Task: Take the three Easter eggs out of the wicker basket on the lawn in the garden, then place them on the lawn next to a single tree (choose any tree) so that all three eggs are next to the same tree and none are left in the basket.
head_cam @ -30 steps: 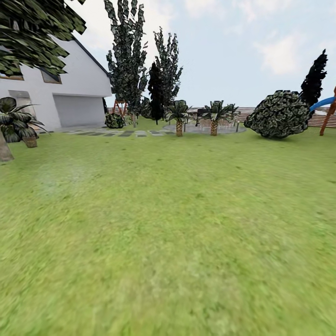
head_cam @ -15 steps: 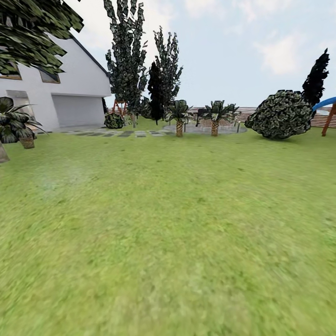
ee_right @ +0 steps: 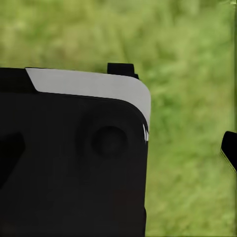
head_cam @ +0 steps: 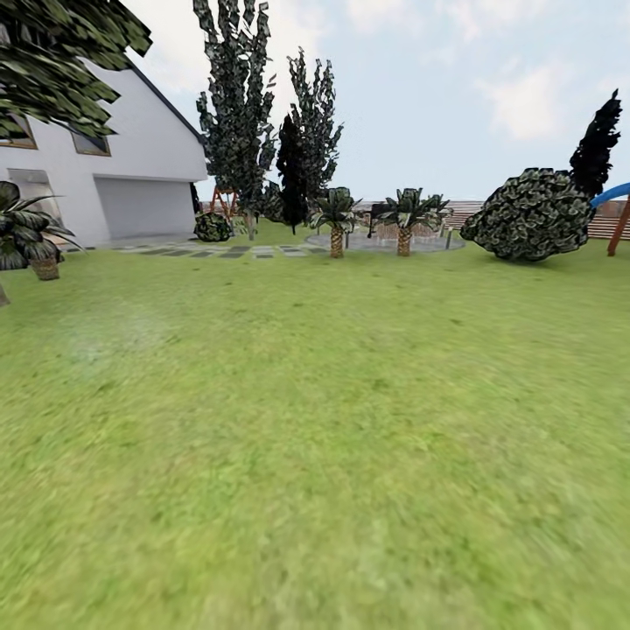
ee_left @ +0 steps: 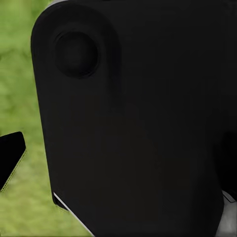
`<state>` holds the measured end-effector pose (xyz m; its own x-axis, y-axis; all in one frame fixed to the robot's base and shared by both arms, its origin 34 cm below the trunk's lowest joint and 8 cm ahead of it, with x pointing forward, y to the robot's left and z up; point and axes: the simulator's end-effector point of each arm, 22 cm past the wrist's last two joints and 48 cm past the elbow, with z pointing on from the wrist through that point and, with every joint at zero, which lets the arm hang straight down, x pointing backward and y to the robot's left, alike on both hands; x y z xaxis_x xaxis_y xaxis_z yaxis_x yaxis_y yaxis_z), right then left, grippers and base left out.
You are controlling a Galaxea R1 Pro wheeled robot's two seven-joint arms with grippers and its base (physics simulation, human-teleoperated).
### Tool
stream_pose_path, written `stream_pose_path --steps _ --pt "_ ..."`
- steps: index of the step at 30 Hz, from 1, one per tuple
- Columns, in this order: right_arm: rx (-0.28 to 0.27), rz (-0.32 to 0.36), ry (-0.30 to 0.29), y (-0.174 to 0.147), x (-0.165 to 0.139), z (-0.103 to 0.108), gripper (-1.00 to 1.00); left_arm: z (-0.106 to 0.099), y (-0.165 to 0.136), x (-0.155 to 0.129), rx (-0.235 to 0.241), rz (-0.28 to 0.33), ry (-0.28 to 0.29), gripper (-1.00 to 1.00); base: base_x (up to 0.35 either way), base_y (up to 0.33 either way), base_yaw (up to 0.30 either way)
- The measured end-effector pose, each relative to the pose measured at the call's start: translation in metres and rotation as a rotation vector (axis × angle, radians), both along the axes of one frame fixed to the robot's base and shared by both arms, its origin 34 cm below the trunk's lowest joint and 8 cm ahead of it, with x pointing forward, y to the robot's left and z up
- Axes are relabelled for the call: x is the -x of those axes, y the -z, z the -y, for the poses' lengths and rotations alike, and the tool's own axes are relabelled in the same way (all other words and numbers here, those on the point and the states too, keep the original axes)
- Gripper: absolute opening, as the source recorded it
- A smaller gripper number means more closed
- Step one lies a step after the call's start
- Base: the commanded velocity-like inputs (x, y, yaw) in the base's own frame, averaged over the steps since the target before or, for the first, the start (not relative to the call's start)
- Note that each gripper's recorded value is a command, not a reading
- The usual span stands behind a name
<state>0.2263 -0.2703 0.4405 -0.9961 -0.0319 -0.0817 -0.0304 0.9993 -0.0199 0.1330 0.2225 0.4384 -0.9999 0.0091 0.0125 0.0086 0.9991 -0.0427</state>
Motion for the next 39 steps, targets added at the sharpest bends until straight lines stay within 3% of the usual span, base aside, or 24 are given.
stream_pose_path --steps 39 --pt "0.001 0.000 0.000 0.0000 0.0000 0.0004 1.00 0.0000 0.0000 -0.0001 0.000 0.000 -0.001 1.00 0.340 0.000 0.000"
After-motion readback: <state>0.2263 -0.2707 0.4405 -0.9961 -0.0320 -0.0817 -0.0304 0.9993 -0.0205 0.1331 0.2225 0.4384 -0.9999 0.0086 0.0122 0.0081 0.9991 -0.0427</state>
